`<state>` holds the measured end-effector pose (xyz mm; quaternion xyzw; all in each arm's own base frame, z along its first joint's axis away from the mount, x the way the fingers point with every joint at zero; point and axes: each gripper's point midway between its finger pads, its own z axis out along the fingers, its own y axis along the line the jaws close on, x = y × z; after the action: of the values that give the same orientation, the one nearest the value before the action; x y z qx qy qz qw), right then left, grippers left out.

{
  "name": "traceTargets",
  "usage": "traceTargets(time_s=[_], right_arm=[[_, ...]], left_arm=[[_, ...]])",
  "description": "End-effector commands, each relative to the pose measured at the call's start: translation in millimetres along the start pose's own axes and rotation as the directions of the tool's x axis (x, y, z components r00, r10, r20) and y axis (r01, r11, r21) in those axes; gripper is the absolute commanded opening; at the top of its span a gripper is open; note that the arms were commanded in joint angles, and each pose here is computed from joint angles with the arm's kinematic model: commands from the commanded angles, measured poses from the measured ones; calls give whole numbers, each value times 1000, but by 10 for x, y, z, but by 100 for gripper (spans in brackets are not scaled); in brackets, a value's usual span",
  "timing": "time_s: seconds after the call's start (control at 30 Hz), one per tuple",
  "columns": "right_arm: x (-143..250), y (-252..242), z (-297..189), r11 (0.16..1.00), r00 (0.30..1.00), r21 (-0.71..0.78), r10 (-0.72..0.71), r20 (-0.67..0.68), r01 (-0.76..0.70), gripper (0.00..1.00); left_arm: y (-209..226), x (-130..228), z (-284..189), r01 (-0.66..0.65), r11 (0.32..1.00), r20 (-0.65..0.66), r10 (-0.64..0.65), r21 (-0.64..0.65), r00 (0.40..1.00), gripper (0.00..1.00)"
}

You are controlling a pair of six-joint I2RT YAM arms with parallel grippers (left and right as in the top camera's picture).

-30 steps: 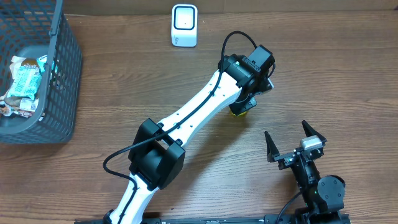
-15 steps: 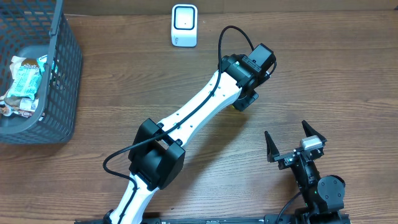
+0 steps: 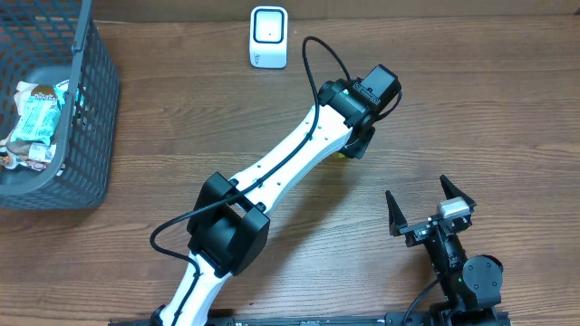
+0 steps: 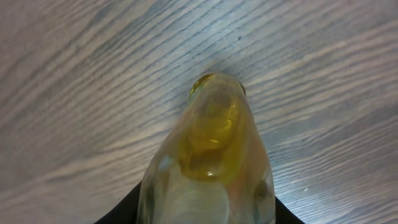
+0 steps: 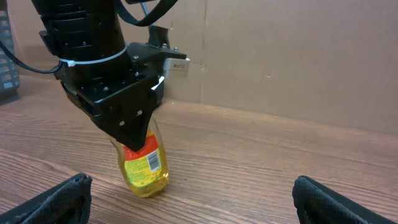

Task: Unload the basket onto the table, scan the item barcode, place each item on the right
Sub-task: 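Lower the bottle upright onto the table and open the left gripper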

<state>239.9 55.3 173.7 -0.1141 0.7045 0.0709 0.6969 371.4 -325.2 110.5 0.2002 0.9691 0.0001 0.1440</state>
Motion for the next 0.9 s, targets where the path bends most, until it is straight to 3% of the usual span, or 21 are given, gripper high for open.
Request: traceTargets(time_s=[0.0, 0.23, 0.4, 0.57, 0.6, 0.67, 0.7, 0.87], right_arm=[[23, -16, 0, 1000, 1000, 9, 2, 2, -2, 100], [23, -16, 0, 1000, 1000, 9, 2, 2, -2, 100], [23, -16, 0, 1000, 1000, 9, 2, 2, -2, 100], [23, -16, 0, 1000, 1000, 9, 2, 2, -2, 100], [23, -16, 0, 1000, 1000, 9, 2, 2, -2, 100], [23, -16, 0, 1000, 1000, 9, 3, 2, -3, 100], [23, -16, 0, 1000, 1000, 9, 2, 2, -2, 100], [23, -16, 0, 1000, 1000, 9, 2, 2, -2, 100]], left_arm=[[0, -12, -38, 139, 990, 8, -139, -9, 990, 33], [27, 63, -32, 146, 989, -20, -147, -25, 989, 34], [31, 91, -32, 179, 983, -29, -180, -31, 983, 40], [31, 95, -32, 178, 983, -31, -179, -32, 983, 58], [32, 99, -32, 178, 983, -33, -179, -32, 983, 67], [38, 112, -33, 177, 984, -37, -178, -35, 983, 96], [40, 117, -33, 176, 984, -39, -178, -37, 983, 100], [61, 47, -84, 165, 986, -16, -165, -25, 986, 100]])
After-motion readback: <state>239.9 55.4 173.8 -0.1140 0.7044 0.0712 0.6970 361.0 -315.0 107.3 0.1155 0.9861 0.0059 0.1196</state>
